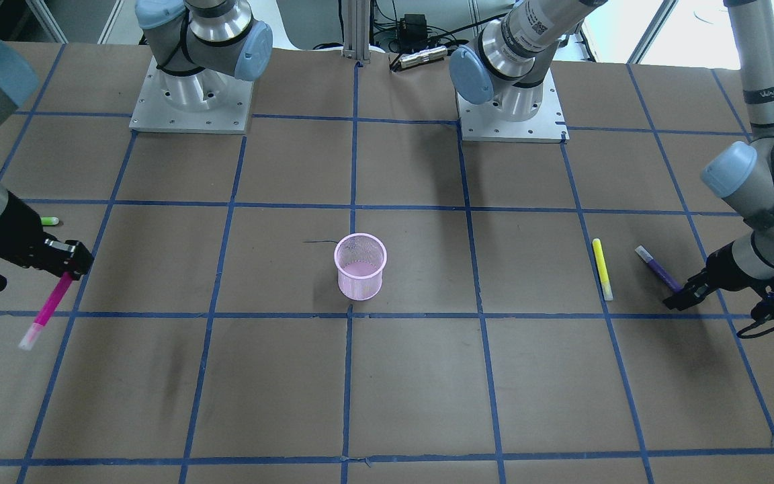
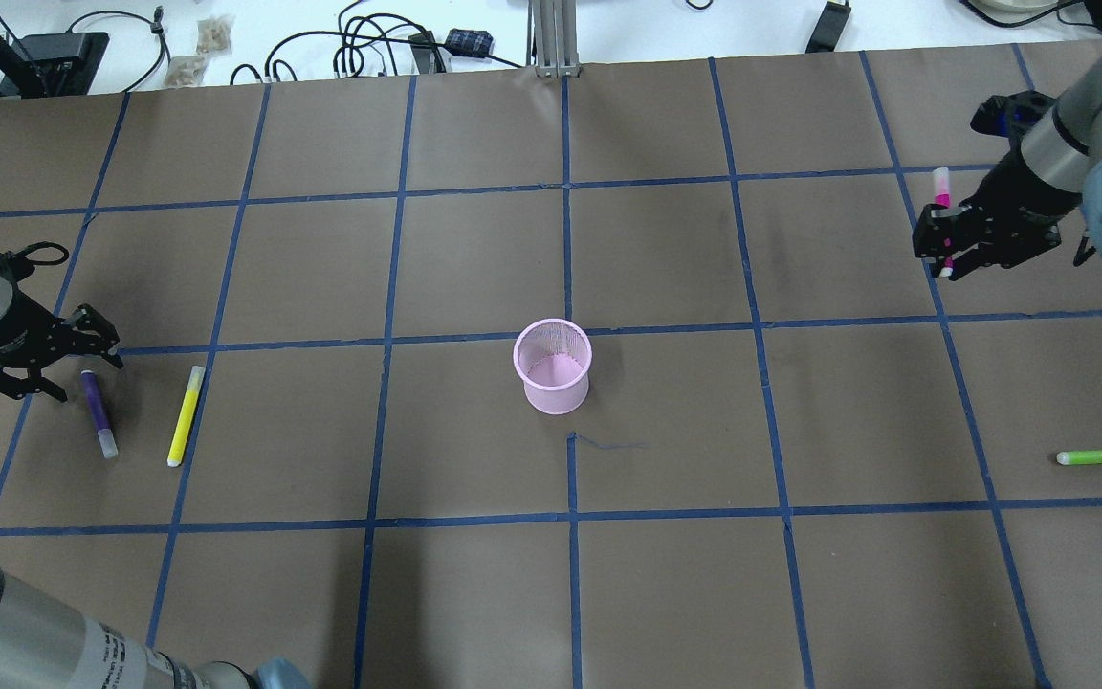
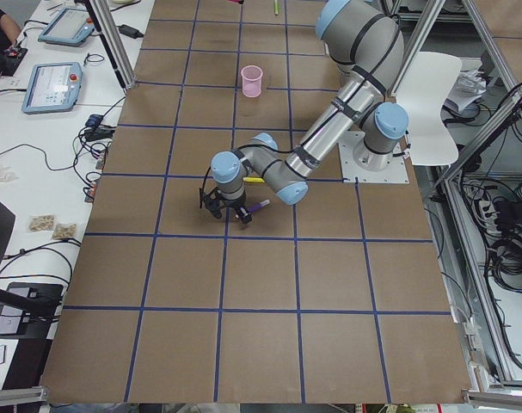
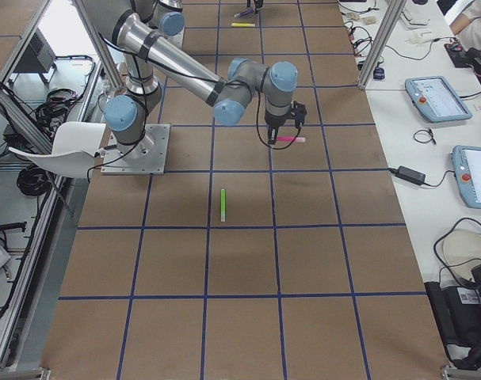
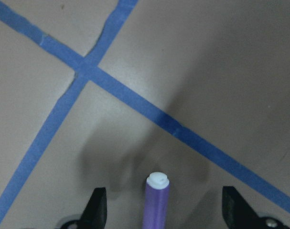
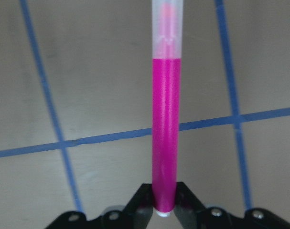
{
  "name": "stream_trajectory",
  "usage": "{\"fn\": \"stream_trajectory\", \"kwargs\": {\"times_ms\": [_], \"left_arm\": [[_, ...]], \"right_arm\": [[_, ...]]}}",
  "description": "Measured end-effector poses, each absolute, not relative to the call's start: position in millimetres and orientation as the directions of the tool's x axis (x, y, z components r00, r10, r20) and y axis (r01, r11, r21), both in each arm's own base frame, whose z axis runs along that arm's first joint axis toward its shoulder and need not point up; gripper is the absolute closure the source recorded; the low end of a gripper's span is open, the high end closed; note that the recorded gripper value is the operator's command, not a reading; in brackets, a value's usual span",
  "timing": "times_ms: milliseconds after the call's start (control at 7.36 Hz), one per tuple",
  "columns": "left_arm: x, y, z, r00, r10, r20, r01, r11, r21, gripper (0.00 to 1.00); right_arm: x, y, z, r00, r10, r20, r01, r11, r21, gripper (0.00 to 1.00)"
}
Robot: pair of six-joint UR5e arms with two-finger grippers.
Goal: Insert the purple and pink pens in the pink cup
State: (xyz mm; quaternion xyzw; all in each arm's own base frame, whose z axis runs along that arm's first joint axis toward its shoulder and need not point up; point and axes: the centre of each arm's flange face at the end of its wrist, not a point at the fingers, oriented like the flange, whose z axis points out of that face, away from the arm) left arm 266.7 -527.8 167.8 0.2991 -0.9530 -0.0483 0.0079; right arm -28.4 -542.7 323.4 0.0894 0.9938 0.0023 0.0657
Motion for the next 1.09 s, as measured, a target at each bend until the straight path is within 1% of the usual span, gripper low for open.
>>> {"fn": "stream_trajectory", "kwargs": {"times_ms": [272,680,816,1087], "left_arm": [[267.1,-527.7,166.7,-0.823,-0.568,-0.015,-0.566,0.818,0.101,1.0],[267.6,-528.1,169.4,-0.825,-0.565,-0.015,-0.563,0.82,0.102,1.0],[269.0,-529.7,176.7,-0.827,-0.562,-0.015,-0.561,0.823,0.087,1.0],[270.1,-534.7,198.3,-0.832,-0.555,-0.021,-0.555,0.83,0.046,1.0]], "right_arm": [[81.1,-529.3,343.3,-0.933,0.285,-0.219,0.278,0.958,0.064,1.0],[218.7,-500.9,353.5,-0.812,0.439,-0.384,0.385,0.898,0.213,1.0],[243.7,-494.4,352.9,-0.756,0.504,-0.418,0.417,0.863,0.286,1.0],[277.1,-489.1,343.2,-0.638,0.635,-0.436,0.445,0.766,0.464,1.0]]}}
